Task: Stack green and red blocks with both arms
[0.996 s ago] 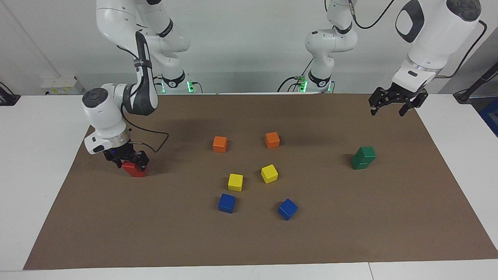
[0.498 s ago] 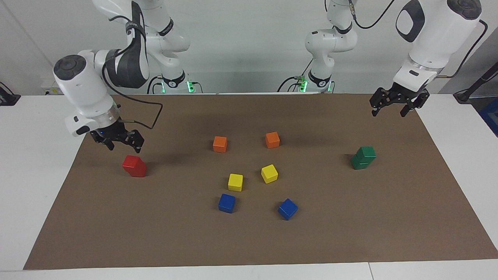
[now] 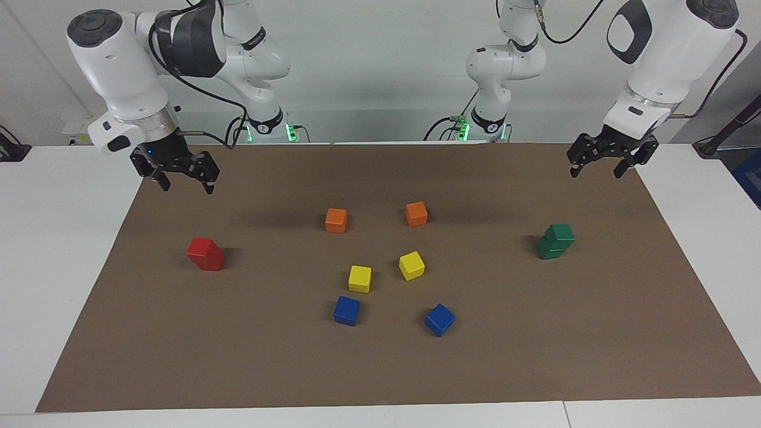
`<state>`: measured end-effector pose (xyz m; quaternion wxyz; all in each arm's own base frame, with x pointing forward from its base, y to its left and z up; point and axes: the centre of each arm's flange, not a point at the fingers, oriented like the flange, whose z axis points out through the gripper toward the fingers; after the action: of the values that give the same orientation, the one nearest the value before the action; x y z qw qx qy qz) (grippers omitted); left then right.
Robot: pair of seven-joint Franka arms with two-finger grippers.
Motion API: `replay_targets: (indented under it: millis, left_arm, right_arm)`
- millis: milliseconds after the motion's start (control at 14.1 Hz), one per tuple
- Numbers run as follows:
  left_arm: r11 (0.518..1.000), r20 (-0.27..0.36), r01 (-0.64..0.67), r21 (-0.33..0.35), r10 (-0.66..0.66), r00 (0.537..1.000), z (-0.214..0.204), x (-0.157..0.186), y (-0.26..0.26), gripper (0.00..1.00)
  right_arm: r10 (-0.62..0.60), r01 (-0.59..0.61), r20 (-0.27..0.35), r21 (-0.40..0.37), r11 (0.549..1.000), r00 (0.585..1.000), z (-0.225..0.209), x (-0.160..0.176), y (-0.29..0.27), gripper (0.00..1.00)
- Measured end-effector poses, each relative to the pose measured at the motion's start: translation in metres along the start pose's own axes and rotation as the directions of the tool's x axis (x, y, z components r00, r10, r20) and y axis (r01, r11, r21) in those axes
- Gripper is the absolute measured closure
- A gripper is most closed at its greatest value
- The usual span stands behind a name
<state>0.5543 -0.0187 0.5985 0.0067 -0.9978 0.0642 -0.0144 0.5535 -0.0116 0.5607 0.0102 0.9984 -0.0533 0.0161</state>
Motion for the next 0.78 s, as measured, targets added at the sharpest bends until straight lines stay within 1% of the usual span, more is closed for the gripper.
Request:
replay_targets:
  millis: [71, 213, 356, 427, 640, 782]
  left_arm:
    - [1.0, 0.0, 0.0, 0.0, 0.0, 1.0, 0.0, 0.0, 0.0, 0.0]
    - [1.0, 0.0, 0.0, 0.0, 0.0, 1.0, 0.0, 0.0, 0.0, 0.0]
    - [1.0, 0.0, 0.0, 0.0, 0.0, 1.0, 0.0, 0.0, 0.0, 0.0]
    - [1.0, 0.0, 0.0, 0.0, 0.0, 1.0, 0.0, 0.0, 0.0, 0.0]
    - [1.0, 0.0, 0.0, 0.0, 0.0, 1.0, 0.0, 0.0, 0.0, 0.0]
    - [1.0, 0.0, 0.0, 0.0, 0.0, 1.0, 0.0, 0.0, 0.0, 0.0]
  right_arm:
    - [-0.004, 0.004, -0.006, 0.001, 1.0, 1.0, -0.001, 0.001, -0.003, 0.0]
    - [-0.011, 0.012, -0.05, 0.015, 1.0, 0.999, -0.009, 0.005, -0.009, 0.0]
    - [-0.01, 0.012, -0.069, 0.033, 0.999, 0.998, -0.019, 0.007, -0.013, 0.0]
    - [-0.009, 0.012, -0.065, 0.036, 0.999, 0.998, -0.022, 0.006, -0.013, 0.0]
    - [-0.011, 0.011, -0.005, 0.031, 0.999, 1.0, -0.028, 0.0, -0.012, 0.0]
    - [-0.007, 0.007, 0.013, 0.029, 1.0, 1.0, -0.034, -0.003, -0.009, 0.0]
